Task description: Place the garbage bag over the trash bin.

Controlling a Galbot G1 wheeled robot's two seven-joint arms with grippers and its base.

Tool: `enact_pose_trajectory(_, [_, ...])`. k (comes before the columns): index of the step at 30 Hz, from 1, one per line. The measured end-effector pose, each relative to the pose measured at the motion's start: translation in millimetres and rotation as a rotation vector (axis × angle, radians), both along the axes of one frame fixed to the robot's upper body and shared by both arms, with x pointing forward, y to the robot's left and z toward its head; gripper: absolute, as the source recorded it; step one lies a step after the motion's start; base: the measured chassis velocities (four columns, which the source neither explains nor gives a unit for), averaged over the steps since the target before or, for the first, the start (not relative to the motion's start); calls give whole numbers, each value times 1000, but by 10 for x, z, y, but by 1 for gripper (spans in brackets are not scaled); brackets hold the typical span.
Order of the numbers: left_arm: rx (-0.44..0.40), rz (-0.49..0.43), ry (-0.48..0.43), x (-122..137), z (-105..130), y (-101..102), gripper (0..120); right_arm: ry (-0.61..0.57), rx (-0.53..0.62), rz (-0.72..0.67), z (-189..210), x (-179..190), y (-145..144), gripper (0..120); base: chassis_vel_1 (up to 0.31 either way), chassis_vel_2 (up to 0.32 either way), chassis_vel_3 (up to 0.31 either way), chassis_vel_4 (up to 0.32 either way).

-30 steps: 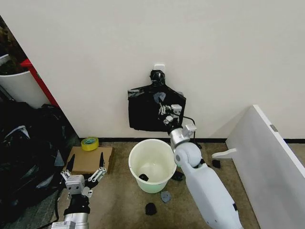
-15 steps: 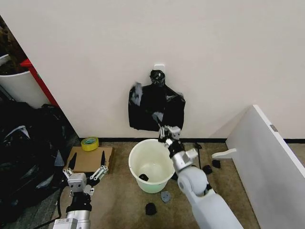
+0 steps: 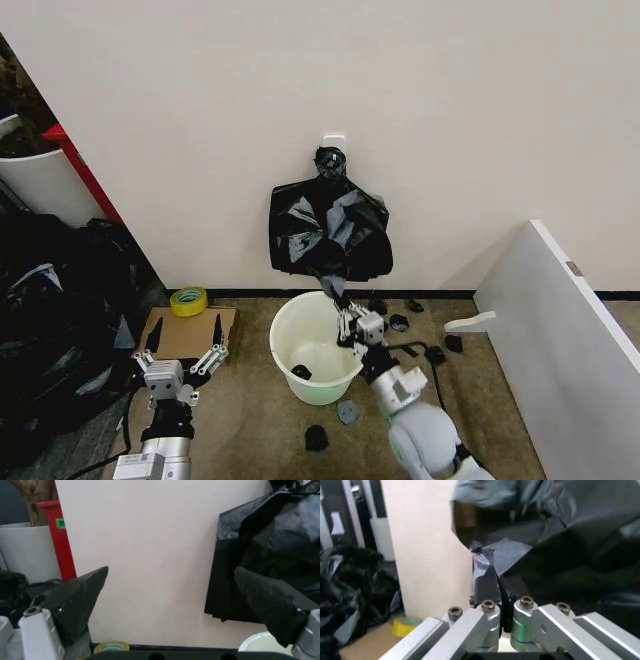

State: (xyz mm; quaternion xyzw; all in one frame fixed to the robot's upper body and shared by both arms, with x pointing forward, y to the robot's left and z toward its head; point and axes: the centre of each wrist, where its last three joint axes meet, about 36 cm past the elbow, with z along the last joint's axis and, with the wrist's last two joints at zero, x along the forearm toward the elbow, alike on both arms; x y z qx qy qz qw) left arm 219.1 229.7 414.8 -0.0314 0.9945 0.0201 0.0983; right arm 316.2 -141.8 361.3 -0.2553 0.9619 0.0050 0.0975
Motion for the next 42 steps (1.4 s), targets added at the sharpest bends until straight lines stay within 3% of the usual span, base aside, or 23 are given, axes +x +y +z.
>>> enact_pose_trajectory(22, [1,-6,-5,22,0,1,98,-85,-168,93,-234,-665,-235,0,0,0,0,0])
enact_pose_trajectory(42, [-1,-7,-3,27,-24,-24,98,-137,-225,131,-358,-817,-228,0,0,0,0,0])
